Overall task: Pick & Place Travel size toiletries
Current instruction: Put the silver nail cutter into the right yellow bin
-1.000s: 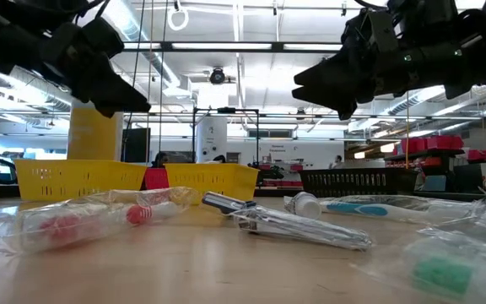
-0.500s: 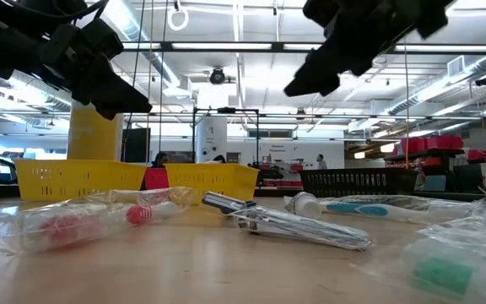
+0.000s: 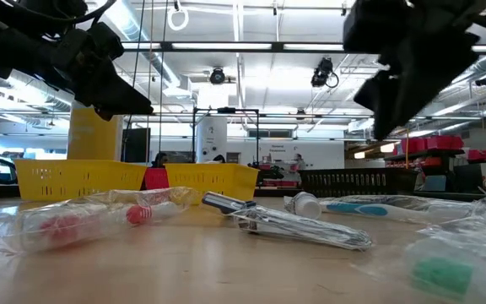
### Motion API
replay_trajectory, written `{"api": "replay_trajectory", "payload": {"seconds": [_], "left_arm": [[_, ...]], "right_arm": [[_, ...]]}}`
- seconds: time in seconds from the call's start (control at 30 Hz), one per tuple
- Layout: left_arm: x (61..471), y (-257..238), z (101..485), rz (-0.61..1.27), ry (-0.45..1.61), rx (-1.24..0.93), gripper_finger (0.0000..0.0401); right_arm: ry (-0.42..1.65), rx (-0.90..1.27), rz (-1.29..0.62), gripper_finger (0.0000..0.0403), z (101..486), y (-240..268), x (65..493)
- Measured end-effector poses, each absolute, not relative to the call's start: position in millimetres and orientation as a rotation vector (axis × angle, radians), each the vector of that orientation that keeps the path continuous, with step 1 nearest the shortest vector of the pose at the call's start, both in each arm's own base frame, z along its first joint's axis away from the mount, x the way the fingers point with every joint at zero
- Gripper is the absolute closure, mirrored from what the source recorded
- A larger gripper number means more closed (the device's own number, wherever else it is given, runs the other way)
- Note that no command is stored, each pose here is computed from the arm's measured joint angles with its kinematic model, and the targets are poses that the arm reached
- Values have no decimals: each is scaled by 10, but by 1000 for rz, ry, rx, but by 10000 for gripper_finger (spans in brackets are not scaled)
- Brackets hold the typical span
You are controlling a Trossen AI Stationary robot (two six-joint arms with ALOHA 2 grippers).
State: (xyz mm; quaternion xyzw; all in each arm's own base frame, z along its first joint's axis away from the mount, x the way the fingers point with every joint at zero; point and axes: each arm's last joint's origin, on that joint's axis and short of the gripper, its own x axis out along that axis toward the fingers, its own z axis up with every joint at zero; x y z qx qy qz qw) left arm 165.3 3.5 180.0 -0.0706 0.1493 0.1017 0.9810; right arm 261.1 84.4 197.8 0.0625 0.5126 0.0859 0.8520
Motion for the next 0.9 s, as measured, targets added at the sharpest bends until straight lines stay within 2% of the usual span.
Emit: {"api": "replay_trajectory", "payload": {"seconds": [0.27, 0.57, 0.9], "left_arm": [[1652, 35, 1799, 212, 297, -185, 274], [1652, 37, 1800, 224, 292, -215, 274], [1653, 41, 1803, 239, 289, -220, 274]], "right_arm": [[1240, 80, 165, 215, 1613, 785, 2343], [1277, 14, 85, 233, 1440, 719, 2219], [1264, -46, 91, 195, 1441, 709, 2224]]}}
